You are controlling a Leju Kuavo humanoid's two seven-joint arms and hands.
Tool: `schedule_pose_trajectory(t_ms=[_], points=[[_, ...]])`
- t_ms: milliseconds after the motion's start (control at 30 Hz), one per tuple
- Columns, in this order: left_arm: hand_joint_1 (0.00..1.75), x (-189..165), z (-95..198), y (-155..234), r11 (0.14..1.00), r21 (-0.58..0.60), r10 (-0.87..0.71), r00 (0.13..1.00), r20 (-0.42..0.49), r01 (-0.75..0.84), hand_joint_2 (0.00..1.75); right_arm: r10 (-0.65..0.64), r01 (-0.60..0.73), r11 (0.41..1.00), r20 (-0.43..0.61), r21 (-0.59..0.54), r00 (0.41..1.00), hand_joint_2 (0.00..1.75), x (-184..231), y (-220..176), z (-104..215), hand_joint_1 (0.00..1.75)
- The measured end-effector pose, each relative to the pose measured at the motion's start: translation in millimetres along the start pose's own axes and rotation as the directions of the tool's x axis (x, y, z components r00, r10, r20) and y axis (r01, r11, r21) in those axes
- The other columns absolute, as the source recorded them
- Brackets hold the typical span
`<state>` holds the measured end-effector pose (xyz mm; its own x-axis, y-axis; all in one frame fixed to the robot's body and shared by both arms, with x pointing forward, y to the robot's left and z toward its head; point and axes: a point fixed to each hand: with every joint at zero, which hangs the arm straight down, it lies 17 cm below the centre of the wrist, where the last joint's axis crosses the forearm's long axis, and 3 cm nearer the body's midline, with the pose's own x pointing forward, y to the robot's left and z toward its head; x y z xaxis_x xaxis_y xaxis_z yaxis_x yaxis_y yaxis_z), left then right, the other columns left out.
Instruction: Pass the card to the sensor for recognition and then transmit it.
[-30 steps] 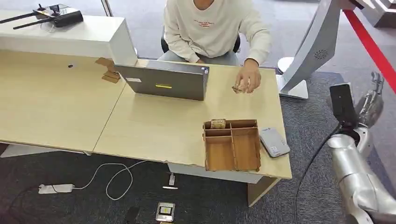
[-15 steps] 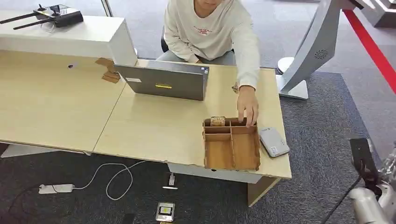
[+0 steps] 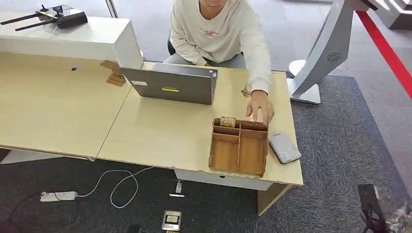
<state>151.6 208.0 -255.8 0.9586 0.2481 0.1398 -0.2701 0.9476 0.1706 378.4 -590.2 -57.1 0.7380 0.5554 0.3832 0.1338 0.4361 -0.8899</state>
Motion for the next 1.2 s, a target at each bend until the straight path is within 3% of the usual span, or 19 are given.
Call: schedule_pose_trajectory(t_ms=[267, 433, 500, 700, 1200], points=[[0.0, 2.5, 0.3, -4.7, 0.999, -0.036, -0.012, 1.0, 0.013, 0.012, 0.0, 0.126, -0.08, 0.967, -0.181, 0.244, 0.975, 1.75, -36.9, 57.2, 27.8, 0.0], [0.0, 3.0, 0.1, -4.3, 0.999, -0.037, -0.016, 1.0, 0.015, 0.017, 0.0, 0.144, -0.091, 0.959, -0.186, 0.267, 0.972, 1.75, -40.5, 62.9, 31.9, 0.0], [0.0, 5.1, 0.2, -6.5, 0.998, -0.058, -0.037, 0.999, 0.026, 0.038, 0.0, 0.25, -0.154, 0.903, -0.2, 0.4, 0.947, 1.75, -59.8, 93.4, 56.7, 0.0], [0.0, 7.2, -1.7, -2.8, 0.997, -0.066, -0.046, 0.998, 0.041, 0.048, 0.0, 0.321, -0.201, 0.852, -0.178, 0.483, 0.93, 1.75, -71.4, 117.0, 78.9, 0.0], [0.0, -5.0, -11.3, 20.3, 0.994, -0.058, -0.09, 0.996, 0.018, 0.091, 0.0, 0.404, -0.266, 0.762, -0.114, 0.591, 0.907, 1.75, -82.5, 147.9, 110.9, 0.0]])
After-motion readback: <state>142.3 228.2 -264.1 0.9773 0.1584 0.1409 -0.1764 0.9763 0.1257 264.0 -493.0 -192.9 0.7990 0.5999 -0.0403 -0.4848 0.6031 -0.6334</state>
